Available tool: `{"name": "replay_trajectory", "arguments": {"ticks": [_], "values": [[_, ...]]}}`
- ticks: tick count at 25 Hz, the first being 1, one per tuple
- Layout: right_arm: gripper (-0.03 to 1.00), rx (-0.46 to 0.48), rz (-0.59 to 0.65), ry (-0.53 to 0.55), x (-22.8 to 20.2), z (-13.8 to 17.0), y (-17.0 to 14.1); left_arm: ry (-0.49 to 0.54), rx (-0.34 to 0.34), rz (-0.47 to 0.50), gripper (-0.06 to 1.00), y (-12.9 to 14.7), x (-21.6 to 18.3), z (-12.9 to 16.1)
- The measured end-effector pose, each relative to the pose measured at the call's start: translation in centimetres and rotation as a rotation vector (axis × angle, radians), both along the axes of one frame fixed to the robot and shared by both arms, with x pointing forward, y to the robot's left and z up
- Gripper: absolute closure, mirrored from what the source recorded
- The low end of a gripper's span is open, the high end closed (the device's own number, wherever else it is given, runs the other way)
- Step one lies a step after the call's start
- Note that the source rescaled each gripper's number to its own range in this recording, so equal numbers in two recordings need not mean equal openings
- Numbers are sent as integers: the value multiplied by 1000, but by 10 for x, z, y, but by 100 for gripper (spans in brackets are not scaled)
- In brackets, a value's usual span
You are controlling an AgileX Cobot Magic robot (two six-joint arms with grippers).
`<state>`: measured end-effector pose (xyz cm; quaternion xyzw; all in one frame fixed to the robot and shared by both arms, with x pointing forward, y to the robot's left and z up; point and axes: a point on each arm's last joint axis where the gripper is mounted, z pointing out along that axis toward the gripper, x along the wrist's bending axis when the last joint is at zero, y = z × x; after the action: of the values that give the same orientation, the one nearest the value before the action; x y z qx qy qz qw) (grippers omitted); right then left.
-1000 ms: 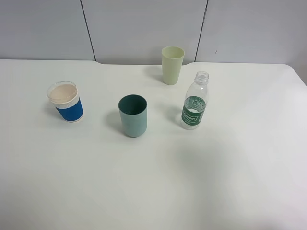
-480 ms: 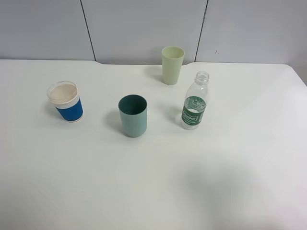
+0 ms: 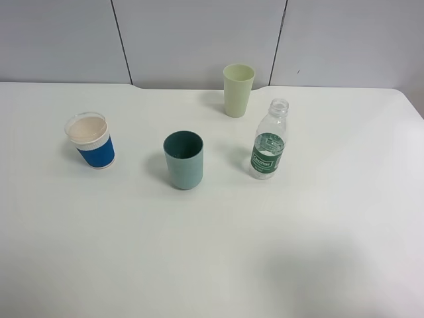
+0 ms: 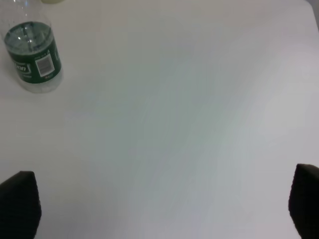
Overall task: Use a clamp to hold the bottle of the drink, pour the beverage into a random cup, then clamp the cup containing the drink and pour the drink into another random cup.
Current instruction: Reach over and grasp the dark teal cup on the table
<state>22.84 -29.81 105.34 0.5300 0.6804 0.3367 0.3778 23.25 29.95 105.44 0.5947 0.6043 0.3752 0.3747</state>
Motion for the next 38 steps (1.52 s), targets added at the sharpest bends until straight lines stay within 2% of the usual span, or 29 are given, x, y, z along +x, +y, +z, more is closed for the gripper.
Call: {"name": "replay_trajectory", "arguments": {"ticks": [16,20,24,38], "values": [[-3,41,-13,-35,4,0,1,0,0,0,-6,0,0,0],[-3,98,-22,-30,4,0,3,0,0,0,-6,0,0,0],[-3,113,-29,-30,4,0,3,0,0,0,-6,0,0,0],[-3,88,-47,-33,4,0,0,0,0,0,-6,0,0,0]]}}
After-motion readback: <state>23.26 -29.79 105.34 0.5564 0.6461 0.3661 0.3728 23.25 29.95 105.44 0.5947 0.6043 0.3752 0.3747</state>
